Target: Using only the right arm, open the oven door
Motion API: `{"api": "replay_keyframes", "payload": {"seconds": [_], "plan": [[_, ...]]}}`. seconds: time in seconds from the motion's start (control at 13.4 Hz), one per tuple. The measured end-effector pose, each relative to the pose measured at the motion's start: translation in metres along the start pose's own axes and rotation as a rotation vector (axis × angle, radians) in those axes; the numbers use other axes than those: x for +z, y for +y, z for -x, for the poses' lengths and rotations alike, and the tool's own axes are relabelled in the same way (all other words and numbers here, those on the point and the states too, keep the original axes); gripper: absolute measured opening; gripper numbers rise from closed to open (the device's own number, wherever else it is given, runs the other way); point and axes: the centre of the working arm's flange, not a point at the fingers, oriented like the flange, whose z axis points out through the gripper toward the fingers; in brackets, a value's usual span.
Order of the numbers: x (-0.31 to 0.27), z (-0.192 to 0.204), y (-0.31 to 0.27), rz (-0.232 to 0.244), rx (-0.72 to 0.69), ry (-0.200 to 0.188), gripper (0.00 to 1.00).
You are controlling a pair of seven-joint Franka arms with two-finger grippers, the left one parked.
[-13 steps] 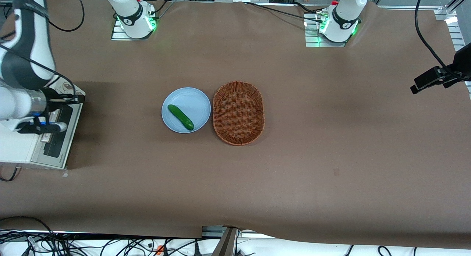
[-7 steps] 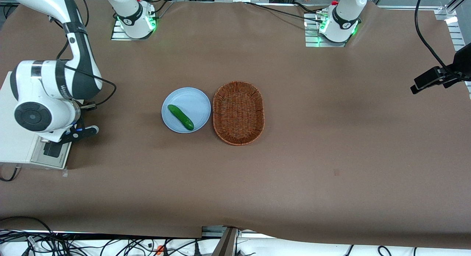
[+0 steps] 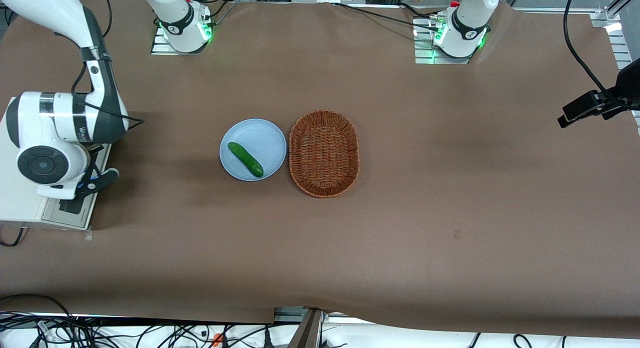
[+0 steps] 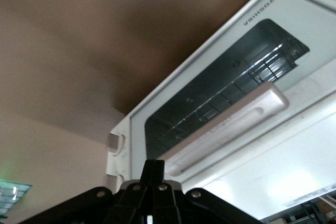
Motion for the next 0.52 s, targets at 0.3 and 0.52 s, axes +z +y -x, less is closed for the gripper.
{"api": "replay_keyframes", "payload": {"seconds": [0.3, 0.52], "plan": [[0.015, 0.009, 0.017, 0.003, -0.034, -0.006, 0.01], [0.023, 0.009, 0.025, 0.019, -0.043, 0.014, 0.01]]}}
